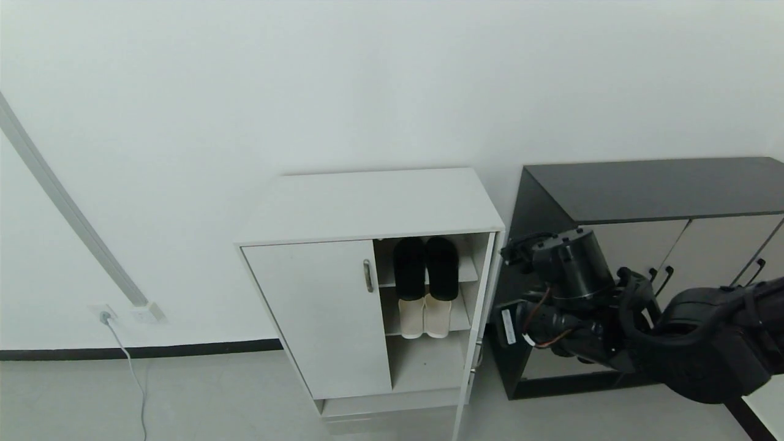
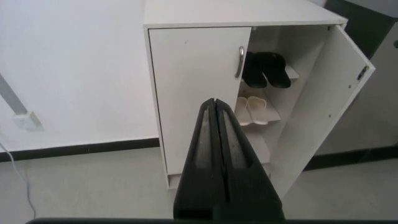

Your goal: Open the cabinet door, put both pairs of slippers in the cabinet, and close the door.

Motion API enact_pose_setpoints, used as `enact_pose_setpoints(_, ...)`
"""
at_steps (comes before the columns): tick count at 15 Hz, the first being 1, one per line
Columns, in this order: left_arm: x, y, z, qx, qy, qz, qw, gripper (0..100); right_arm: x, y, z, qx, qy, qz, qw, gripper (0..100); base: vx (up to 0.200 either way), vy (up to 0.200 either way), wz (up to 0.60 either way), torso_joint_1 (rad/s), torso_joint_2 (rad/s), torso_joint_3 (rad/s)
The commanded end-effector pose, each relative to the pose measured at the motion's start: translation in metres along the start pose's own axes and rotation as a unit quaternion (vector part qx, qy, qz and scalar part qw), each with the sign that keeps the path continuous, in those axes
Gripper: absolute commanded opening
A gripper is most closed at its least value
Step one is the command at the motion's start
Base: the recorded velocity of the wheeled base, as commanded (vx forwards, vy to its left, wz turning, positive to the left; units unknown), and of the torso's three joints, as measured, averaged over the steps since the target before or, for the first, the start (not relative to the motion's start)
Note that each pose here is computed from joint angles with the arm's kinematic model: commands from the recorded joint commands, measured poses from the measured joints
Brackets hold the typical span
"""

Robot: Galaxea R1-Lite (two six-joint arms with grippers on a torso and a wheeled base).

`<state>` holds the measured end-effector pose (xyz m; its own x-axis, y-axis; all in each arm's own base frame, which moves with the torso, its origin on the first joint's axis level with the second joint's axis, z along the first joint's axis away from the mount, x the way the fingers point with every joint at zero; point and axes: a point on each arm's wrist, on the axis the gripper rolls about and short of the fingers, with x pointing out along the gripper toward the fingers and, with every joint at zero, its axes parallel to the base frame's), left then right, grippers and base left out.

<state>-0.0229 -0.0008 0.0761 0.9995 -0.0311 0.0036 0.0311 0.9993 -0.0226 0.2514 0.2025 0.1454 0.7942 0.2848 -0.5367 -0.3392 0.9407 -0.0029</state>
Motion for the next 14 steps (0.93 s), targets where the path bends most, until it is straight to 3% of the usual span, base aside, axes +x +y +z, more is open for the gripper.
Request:
enact_pose_setpoints(1, 0.000, 0.000, 0.000, 0.000, 0.000, 0.000, 1.0000, 0, -0.018, -0.012, -0.016, 0.000, 0.011, -0.005, 1.000, 0, 0.000, 0.000, 0.00, 0.000, 0.00, 0.000)
enact_pose_setpoints(4, 0.000, 0.000, 0.000, 0.000, 0.000, 0.000, 1.0000, 0, -0.011, -0.013, -0.035, -0.005, 0.027, -0.007, 1.000, 0, 0.000, 0.000, 0.00, 0.000, 0.00, 0.000)
enact_pose_setpoints(7, 0.000, 0.000, 0.000, 0.000, 0.000, 0.000, 1.0000, 0, 0.025, -0.009, -0.047, 0.000, 0.020, -0.011, 1.000, 0, 0.000, 0.000, 0.00, 0.000, 0.00, 0.000)
enact_pose_setpoints(12, 0.000, 0.000, 0.000, 0.000, 0.000, 0.000, 1.0000, 0, 0.074, -0.001, -0.042, 0.013, -0.007, -0.006, 1.000, 0, 0.000, 0.000, 0.00, 0.000, 0.00, 0.000)
enact_pose_setpoints(14, 0.000, 0.000, 0.000, 0.000, 0.000, 0.000, 1.0000, 0, 0.077, 0.000, -0.041, 0.014, -0.008, -0.005, 1.000, 0, 0.200, 0.000, 0.00, 0.002, 0.00, 0.000)
